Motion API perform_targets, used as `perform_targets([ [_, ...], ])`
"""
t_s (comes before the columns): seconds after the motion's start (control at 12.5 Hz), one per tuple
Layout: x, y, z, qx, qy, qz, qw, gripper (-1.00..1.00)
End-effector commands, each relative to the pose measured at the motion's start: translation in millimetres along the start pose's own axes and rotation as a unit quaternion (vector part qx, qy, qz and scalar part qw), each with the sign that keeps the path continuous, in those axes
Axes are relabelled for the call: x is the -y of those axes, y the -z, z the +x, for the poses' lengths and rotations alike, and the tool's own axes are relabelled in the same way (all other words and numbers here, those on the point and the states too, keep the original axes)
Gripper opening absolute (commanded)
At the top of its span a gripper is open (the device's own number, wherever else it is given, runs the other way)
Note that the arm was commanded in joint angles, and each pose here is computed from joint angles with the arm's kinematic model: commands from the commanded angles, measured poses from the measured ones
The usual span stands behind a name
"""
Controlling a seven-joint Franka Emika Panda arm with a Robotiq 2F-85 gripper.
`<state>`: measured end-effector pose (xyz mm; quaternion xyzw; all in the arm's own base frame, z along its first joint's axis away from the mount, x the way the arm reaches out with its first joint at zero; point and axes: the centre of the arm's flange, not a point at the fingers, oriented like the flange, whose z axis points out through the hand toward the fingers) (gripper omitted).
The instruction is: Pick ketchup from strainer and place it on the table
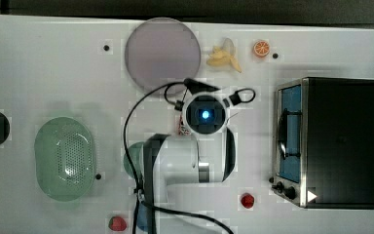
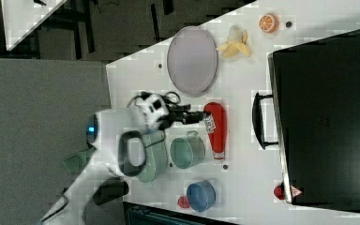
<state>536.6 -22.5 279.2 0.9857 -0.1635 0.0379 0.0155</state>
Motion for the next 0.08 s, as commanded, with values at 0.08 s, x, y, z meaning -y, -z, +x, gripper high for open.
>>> perform_targets([
  [0.08, 6.5, 120.9, 46.0, -0.056, -0.062, 0.003, 0.996, 1.0],
])
